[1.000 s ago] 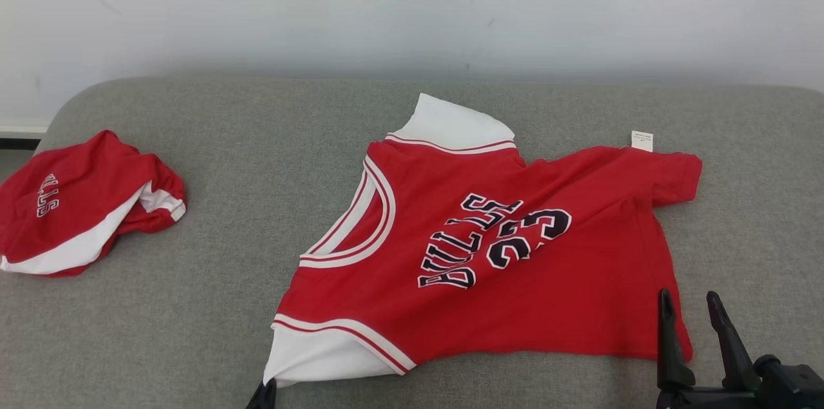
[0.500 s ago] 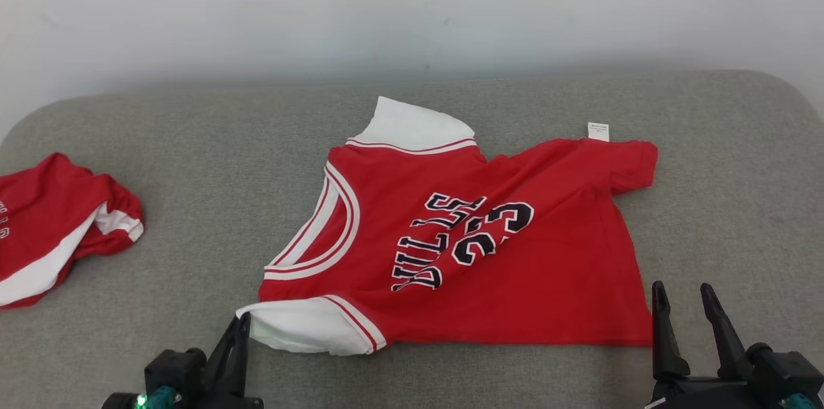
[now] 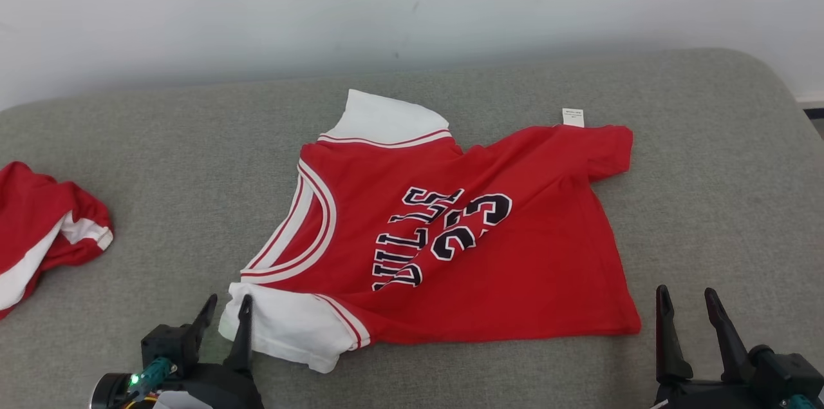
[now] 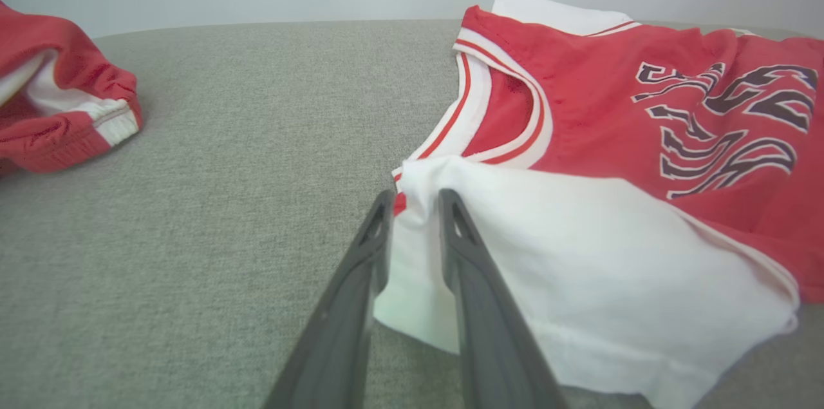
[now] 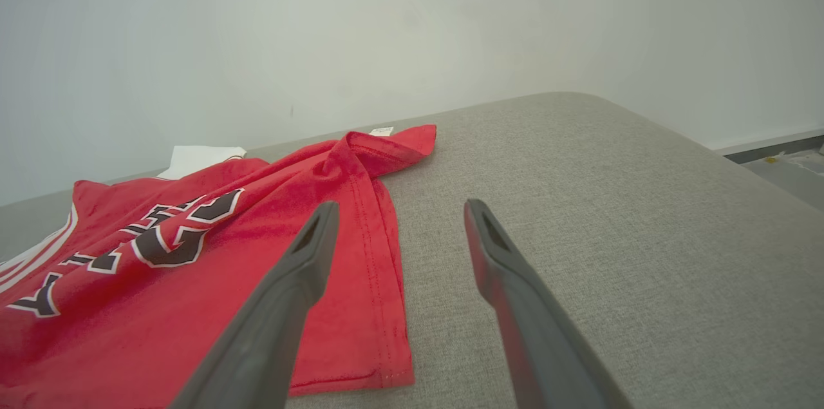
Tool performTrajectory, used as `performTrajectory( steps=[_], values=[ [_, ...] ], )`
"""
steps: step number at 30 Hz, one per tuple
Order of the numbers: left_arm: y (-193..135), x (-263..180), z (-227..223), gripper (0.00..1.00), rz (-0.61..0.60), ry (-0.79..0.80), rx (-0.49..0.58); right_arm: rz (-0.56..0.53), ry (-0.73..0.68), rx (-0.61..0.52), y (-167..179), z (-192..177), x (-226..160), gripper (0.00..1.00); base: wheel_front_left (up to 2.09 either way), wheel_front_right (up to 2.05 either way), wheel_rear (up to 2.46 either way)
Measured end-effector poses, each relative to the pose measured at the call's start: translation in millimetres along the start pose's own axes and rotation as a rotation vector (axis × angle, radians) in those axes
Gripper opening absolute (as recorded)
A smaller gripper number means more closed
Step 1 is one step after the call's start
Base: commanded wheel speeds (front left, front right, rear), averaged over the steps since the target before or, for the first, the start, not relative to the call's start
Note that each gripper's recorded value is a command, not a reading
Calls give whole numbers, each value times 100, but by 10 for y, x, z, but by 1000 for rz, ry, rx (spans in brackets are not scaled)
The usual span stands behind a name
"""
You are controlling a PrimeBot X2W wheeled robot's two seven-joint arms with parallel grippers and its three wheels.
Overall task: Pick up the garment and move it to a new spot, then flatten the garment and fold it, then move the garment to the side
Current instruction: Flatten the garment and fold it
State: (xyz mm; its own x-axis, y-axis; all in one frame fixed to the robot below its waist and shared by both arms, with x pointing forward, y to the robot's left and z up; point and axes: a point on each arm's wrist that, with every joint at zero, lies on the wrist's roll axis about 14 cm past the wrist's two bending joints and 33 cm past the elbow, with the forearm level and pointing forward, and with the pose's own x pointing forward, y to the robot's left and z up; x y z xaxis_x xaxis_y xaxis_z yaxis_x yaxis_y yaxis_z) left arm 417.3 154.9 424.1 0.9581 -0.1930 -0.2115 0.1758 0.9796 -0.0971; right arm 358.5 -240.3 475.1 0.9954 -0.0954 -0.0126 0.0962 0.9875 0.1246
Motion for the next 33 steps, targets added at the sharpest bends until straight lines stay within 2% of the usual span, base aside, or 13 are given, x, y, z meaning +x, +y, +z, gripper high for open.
performTrajectory(
  steps=[6,15,27,28,29,33],
  values=[
    [72,-129,168,100,35,-70,-11,30,11,14,126,-48,20,100,0,0,0],
    [162,-485,-80,100,69,-28,-14,71,22,32,286,-92,77,100,0,0,0],
    [74,-285,-209,100,25,31,-29,19,22,25,89,-82,-25,100,0,0,0],
    [65,-277,-257,41,22,49,-26,12,22,23,64,-79,-35,100,0,0,0],
    [60,-265,-277,0,20,57,-27,6,21,21,39,-76,-44,100,0,0,0],
    [38,-233,-298,0,10,70,-26,-8,17,20,-9,-61,-63,100,0,0,0]
  ],
)
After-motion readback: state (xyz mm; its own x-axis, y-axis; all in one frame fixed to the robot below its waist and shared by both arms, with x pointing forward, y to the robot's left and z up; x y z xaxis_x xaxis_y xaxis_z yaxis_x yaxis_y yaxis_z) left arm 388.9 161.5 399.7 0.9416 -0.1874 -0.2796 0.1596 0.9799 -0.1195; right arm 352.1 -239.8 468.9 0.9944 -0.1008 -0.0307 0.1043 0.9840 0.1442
